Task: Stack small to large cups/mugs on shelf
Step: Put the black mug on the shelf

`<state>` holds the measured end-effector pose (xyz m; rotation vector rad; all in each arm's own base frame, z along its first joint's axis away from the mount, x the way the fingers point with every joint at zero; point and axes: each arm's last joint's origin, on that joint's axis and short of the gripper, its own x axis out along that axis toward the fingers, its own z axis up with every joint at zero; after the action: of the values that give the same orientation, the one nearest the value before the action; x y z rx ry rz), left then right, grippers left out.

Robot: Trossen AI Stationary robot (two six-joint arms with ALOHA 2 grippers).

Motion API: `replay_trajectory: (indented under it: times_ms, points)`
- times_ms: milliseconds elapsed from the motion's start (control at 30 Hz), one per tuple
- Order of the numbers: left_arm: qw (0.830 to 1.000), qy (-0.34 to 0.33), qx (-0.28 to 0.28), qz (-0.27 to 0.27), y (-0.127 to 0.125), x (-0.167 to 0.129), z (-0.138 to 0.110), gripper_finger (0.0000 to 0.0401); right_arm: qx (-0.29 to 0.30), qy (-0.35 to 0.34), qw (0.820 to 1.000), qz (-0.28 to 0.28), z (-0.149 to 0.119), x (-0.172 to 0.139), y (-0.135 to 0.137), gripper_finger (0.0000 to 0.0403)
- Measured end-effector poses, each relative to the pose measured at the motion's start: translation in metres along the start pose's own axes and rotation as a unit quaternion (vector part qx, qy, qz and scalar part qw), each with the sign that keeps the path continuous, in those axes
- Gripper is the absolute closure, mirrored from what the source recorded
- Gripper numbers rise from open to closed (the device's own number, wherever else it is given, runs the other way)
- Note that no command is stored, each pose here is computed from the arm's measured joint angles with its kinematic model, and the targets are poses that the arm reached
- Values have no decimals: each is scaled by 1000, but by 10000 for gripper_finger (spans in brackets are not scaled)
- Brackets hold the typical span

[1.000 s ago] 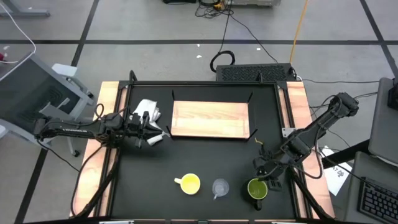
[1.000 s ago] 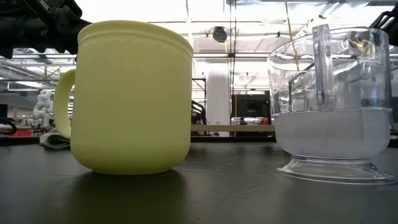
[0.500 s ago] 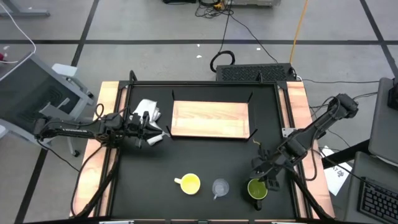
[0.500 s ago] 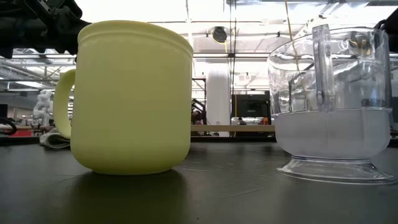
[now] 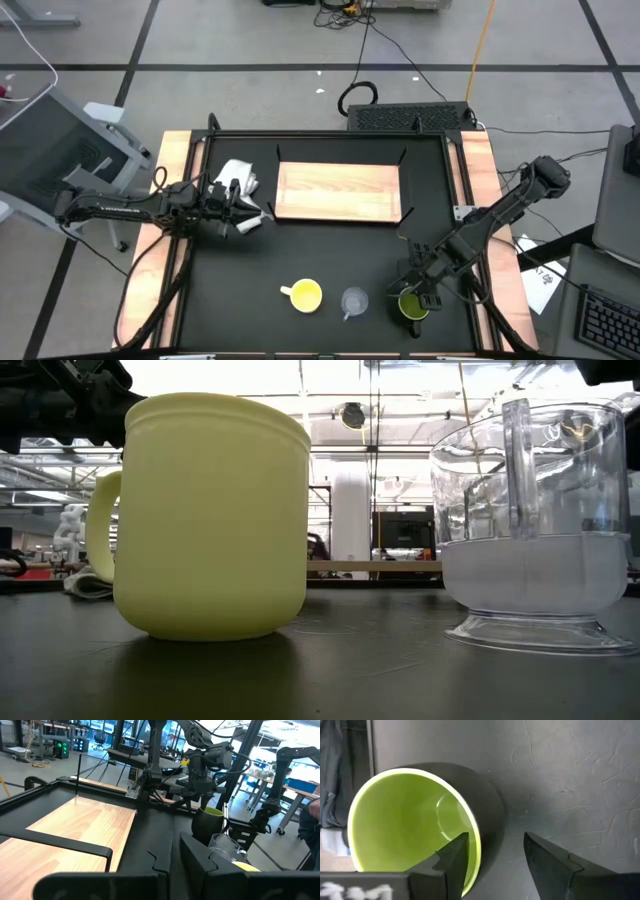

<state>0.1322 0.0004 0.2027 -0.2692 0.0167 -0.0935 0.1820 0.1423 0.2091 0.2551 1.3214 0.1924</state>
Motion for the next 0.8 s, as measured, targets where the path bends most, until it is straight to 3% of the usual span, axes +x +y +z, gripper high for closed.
replay_trajectory:
  times_ms: [167, 333, 800]
  points:
    - [1000, 0, 0, 0, 0, 0, 0, 368, -10, 1, 1000, -1, 0, 1, 0, 223]
    - [1000, 0, 2, 0, 0, 0, 0, 368, -17, 0, 1000, -3, 2, 1, -2, 250]
    - [1000, 7, 1, 2, 0, 0, -1, 368, -32, -2, 999, -16, 6, 1, -10, 392]
